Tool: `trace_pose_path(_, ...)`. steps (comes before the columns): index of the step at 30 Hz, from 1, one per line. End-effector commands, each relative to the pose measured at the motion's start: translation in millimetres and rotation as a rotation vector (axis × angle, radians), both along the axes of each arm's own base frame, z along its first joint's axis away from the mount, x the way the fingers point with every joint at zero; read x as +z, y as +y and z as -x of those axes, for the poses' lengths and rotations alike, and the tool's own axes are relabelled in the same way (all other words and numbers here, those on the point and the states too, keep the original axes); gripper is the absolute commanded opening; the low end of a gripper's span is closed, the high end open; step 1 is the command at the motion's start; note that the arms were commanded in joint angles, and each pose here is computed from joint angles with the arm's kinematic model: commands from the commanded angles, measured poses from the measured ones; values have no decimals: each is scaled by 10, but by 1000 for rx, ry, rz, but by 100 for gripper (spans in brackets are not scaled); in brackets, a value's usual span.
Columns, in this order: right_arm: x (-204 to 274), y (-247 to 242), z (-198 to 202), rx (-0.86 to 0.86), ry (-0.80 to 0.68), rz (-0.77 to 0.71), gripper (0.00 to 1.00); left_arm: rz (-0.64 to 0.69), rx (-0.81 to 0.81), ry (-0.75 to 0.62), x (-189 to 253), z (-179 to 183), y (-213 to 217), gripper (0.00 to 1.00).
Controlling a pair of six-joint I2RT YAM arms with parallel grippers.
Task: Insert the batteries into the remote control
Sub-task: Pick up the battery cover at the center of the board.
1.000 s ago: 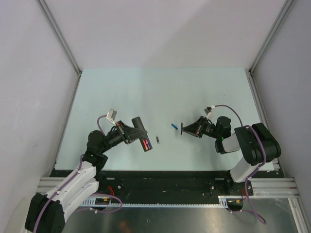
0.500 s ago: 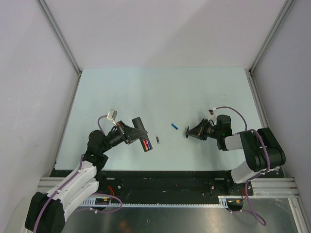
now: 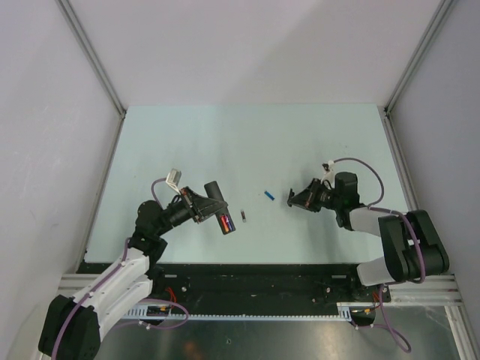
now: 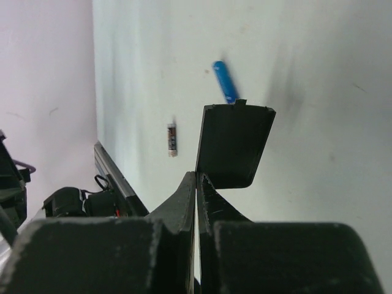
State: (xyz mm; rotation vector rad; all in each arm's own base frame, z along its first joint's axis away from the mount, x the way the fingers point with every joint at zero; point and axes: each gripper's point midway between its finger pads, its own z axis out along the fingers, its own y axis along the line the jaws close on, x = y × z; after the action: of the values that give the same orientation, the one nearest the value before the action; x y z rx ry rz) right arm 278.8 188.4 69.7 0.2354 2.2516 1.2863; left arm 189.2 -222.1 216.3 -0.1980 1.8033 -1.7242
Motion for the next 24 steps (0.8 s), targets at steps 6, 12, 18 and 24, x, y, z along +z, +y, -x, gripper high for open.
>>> trace_pose_path(6, 492, 411, 61, 191, -108, -169, 0, 17, -4, -81, 166, 36, 1, 0)
trace_pose_path(12, 867, 575, 67, 247, -186, -354, 0, 25, -5, -82, 160, 71, 17, 0)
trace_pose_path(18, 696, 540, 61, 245, -149, -341, 0, 25, -2, -78, 141, 72, 23, 0)
trace_pose_path(24, 428, 415, 94, 194, -80, -311, 0, 25, -1, -78, 145, 67, 23, 0)
